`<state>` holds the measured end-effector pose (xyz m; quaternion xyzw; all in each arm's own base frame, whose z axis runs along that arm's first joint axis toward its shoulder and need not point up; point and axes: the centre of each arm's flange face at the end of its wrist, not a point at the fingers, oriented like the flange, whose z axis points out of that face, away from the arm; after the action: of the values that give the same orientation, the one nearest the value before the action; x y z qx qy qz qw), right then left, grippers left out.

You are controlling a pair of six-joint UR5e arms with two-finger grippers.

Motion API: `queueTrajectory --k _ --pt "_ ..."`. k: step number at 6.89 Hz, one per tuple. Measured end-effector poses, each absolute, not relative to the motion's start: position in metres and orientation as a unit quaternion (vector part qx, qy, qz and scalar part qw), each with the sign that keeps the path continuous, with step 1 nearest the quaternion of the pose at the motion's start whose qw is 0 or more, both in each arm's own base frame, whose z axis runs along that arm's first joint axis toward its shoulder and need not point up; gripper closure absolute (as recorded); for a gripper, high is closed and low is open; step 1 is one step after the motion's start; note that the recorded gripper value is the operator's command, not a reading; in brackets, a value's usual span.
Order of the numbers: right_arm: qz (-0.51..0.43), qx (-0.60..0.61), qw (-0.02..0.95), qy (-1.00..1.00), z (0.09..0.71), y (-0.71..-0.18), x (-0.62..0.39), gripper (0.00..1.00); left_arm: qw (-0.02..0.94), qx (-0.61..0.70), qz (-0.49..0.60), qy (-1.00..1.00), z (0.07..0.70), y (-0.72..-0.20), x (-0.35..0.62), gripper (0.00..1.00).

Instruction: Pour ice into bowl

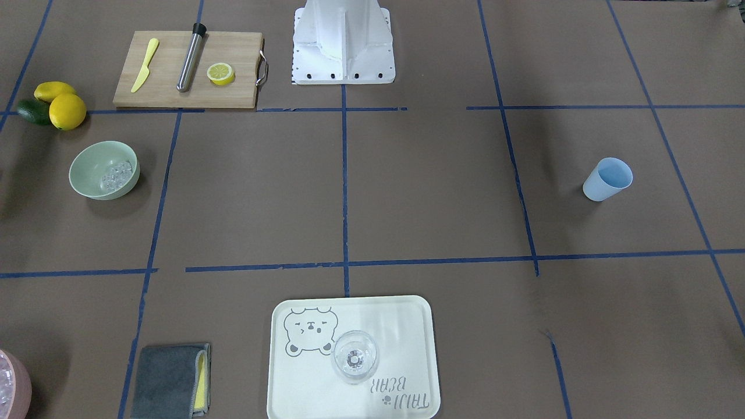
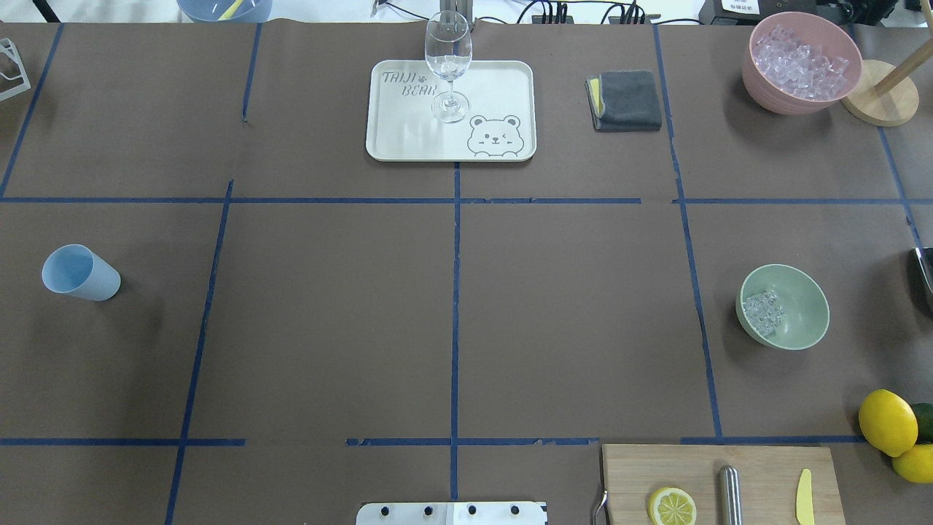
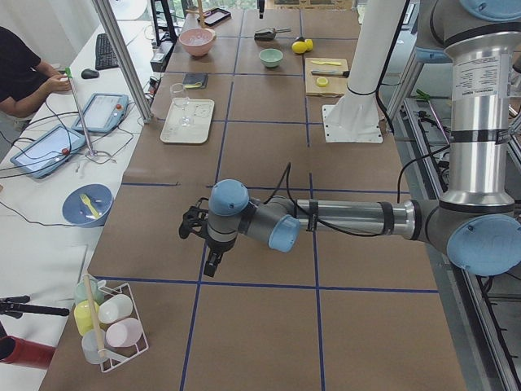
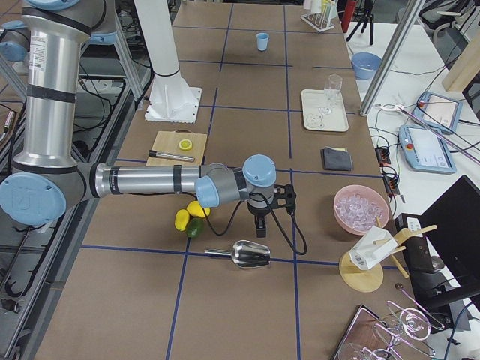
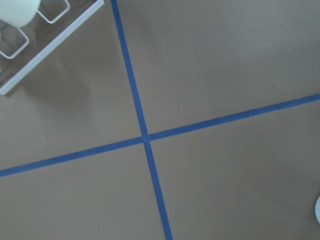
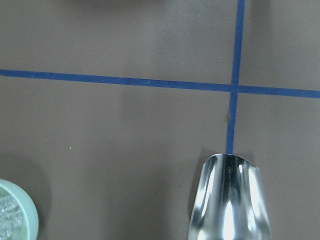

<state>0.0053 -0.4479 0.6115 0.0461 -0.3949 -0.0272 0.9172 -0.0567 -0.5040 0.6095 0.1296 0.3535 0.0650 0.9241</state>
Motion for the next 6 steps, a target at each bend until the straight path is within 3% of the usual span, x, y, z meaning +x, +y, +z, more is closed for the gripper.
queueTrajectory --k 3,6 --pt "-0.049 0.044 0.920 -0.385 0.614 -0.451 0.024 0.00 0.921 0.052 0.029 0.385 0.608 -0.504 -0.074 0.00" --pt "-0.047 0.043 0.921 -0.385 0.613 -0.451 0.025 0.00 0.916 0.070 0.056 0.392 0.630 -0.458 -0.070 0.00"
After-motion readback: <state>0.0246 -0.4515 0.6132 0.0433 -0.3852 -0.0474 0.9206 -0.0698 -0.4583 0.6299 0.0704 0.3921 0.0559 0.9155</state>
